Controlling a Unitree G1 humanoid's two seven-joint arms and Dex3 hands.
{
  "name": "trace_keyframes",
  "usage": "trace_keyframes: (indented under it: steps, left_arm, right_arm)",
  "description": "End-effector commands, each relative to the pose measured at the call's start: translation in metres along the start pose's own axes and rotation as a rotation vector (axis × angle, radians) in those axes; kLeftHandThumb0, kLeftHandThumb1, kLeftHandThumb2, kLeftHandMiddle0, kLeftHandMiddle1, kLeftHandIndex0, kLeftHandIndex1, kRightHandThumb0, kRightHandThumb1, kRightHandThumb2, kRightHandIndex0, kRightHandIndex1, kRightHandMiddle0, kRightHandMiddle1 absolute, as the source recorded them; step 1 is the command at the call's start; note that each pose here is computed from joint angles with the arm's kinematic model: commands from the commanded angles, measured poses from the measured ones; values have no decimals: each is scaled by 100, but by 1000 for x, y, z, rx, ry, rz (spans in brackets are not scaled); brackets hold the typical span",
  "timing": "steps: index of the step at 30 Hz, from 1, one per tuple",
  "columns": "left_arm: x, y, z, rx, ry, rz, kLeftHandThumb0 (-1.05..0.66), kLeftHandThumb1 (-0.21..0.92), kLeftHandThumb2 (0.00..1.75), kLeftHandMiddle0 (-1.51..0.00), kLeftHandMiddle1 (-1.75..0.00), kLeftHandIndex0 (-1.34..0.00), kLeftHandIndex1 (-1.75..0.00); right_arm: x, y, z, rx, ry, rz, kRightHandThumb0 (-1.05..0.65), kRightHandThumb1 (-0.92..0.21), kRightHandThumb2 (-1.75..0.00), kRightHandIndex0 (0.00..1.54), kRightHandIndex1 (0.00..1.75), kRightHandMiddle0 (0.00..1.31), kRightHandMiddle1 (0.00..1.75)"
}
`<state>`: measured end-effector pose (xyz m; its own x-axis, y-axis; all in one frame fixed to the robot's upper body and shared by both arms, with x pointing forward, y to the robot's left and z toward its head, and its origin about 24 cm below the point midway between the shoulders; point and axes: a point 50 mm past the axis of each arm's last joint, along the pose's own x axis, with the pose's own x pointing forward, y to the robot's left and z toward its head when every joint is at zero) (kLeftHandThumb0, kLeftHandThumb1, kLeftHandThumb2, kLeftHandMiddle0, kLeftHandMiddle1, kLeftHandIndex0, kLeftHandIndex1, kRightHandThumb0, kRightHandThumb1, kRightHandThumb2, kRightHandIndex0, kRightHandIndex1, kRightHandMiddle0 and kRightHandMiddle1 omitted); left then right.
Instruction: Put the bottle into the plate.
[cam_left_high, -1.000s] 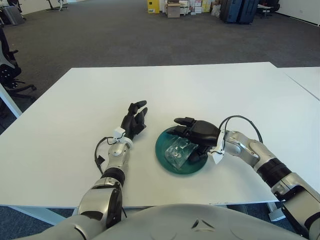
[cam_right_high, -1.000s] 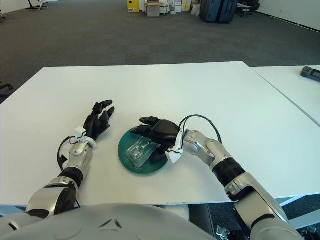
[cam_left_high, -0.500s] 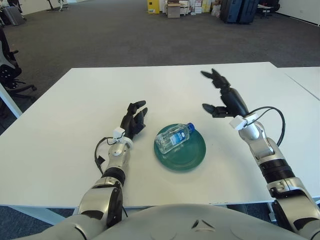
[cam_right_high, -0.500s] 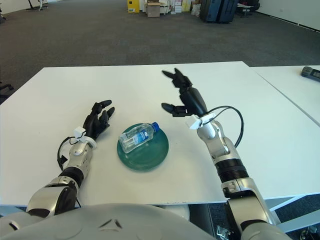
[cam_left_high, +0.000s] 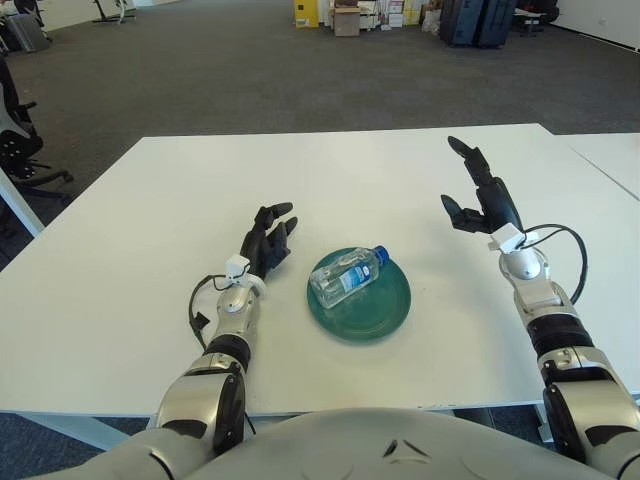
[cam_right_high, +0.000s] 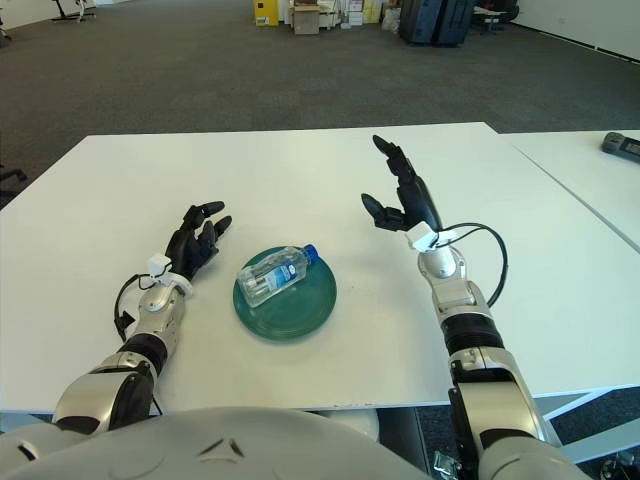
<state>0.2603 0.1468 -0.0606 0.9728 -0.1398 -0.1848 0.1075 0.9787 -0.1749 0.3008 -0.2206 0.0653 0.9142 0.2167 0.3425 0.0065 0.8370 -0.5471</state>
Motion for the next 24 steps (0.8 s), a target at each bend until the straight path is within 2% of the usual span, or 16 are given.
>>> trace_keyframes:
  steps: [1,5,10,15,19,24]
  left_arm:
    - [-19,-2,-29,-45,115,21,-76,92,84,-58,-18,-22,-111]
    - [-19,-2,-29,-36,118,19,-78,92,86,-56,-18,-20,-111]
    - [-19,-1,-29,-26,127,20,-79,92,87,-54,-18,-19,-111]
    - [-19,0,-29,-29,130,22,-78,92,85,-53,-18,-18,-111]
    - [-19,0,-28,-38,127,26,-78,92,84,-53,-18,-18,-111]
    - [-19,1,-28,-38,125,28,-79,92,83,-53,-19,-17,-111]
  right_arm:
    - [9,-7,-2,25,-12,-35,-105,-92,-78,0,0,0,15]
    - [5,2,-10,55,26,-36,-105,-92,-77,0,0,0,14]
    - [-12,31,-27,112,159,-22,-105,-92,-79,0,0,0,13]
    - [-22,47,-37,168,259,-17,-100,-92,-80,0,0,0,9]
    - [-39,70,-57,388,508,-48,-89,-92,-85,3,1,3,5]
    - [-47,84,-64,551,630,-94,-80,-92,-89,12,1,0,30]
